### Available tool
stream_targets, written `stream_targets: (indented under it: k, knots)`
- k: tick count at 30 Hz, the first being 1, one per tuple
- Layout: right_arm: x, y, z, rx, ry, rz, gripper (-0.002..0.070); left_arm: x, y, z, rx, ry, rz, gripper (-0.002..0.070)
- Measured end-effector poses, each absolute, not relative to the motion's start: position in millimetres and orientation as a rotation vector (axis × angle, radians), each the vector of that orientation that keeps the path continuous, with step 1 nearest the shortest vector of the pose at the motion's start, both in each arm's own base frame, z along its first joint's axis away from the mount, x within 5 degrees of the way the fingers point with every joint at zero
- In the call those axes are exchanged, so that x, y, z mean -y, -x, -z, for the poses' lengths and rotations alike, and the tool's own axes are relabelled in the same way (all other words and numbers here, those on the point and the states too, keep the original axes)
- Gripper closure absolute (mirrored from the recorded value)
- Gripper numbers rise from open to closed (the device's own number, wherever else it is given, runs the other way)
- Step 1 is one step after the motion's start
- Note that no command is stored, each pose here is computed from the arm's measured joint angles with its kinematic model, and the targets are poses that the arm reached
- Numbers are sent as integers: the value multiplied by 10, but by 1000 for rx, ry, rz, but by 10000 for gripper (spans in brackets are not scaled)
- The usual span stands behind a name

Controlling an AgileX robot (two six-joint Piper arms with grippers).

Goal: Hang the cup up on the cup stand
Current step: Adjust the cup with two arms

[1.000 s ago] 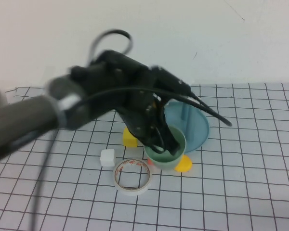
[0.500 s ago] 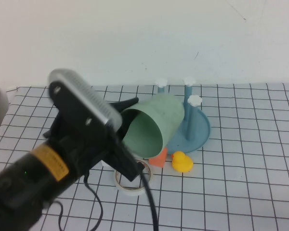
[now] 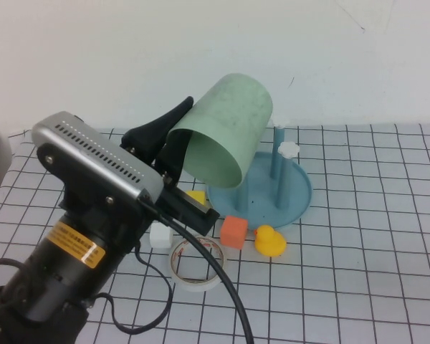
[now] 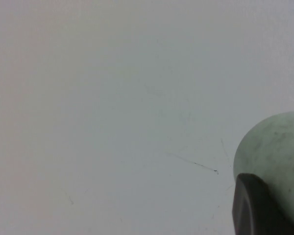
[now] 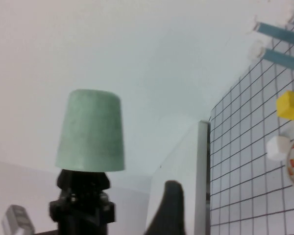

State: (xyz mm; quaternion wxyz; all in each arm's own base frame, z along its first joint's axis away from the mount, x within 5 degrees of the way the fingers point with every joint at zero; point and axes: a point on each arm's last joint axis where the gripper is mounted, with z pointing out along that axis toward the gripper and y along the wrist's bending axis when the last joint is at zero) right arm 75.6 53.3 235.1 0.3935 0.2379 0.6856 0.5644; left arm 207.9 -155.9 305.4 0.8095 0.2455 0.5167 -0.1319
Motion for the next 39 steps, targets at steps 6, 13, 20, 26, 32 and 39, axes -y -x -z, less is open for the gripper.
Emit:
stream_targets:
  k: [6, 13, 20, 26, 32, 39]
  knots:
    - [-541, -1041, -2635, -1797, -535, -1403, 9, 1577, -2104, -3016, -1110, -526, 282, 665]
    - [-524, -1307, -2621, -1878, -600, -1388, 4, 1588, -2094, -3020, -1096, -542, 283, 665]
    - [-517, -1427, -2529, -1935, -662, -1387, 5, 1593, -2089, -3022, -1090, -550, 285, 665]
    - [-510, -1536, -2527, -1959, -689, -1386, 5, 1596, -2087, -3022, -1088, -553, 285, 665]
    - [-532, -1706, -2576, -1989, -689, -1441, 5, 1602, -2092, -3002, -1108, -566, 284, 665]
    - [-623, -2004, -2858, -1995, -618, -1653, 5, 1632, -2128, -2924, -1140, -586, 281, 665]
